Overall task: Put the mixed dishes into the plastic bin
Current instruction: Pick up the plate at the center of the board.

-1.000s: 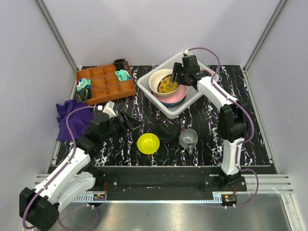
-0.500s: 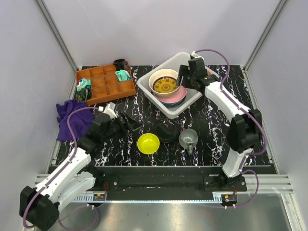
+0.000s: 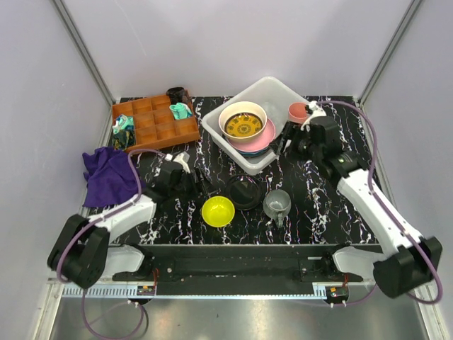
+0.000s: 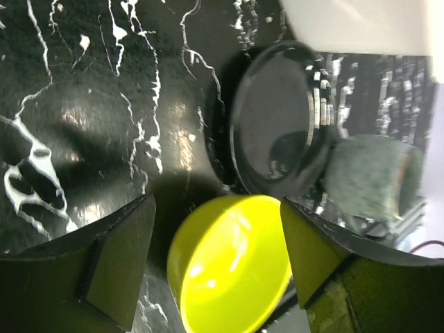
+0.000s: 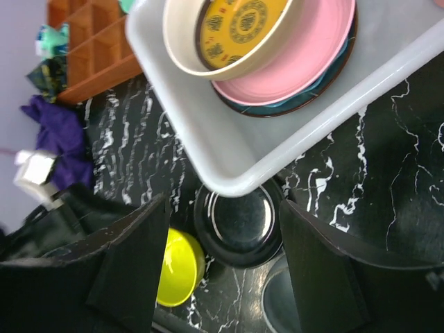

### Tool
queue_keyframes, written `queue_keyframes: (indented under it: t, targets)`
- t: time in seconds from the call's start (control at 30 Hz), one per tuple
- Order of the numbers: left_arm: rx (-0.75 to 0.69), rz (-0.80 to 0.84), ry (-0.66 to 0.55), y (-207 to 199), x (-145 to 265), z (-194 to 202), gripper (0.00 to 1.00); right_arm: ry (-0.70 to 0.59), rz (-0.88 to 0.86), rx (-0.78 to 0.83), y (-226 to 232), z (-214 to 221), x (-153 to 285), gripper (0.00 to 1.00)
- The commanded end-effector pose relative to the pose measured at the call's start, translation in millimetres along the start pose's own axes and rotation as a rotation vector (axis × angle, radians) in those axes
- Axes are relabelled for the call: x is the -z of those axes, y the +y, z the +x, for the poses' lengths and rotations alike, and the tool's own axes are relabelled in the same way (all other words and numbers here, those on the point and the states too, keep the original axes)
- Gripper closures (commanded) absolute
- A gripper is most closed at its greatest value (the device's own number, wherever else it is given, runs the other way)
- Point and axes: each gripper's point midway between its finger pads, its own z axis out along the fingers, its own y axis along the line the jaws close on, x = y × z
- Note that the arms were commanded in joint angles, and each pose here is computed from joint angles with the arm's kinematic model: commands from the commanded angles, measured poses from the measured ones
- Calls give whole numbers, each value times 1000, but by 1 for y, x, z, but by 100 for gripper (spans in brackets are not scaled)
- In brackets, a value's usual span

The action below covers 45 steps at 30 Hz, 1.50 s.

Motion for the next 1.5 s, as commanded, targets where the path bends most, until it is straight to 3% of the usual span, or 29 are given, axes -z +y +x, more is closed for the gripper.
queue_keyframes:
  t: [0.0,0.43,0.67,0.8,0.9,1.23,1.37,1.47]
  targets:
    - [-105,95,-99,-32,-15,-36,24,-29,-81,-4,15,1,35,27]
    - [-165,48,59,-29,-84,-10,25,-4,-85,-22,9,21,53,26]
    - [-161,40,102,-23,-99,-1,27,2,-80,-21,7,25,53,26]
    - [-164,31,128,-18,-104,6,43,1,-79,-21,6,24,53,26]
    - [-156,14,134,-14,-105,9,48,0,-77,-21,6,24,53,25]
    - [-150,-5,139,-7,-106,13,79,2,-60,-29,1,28,51,25]
    - [-140,-37,143,1,-105,16,97,1,-59,-32,0,29,51,24]
    - [-138,-67,133,6,-101,14,100,0,-54,-34,-1,30,52,24]
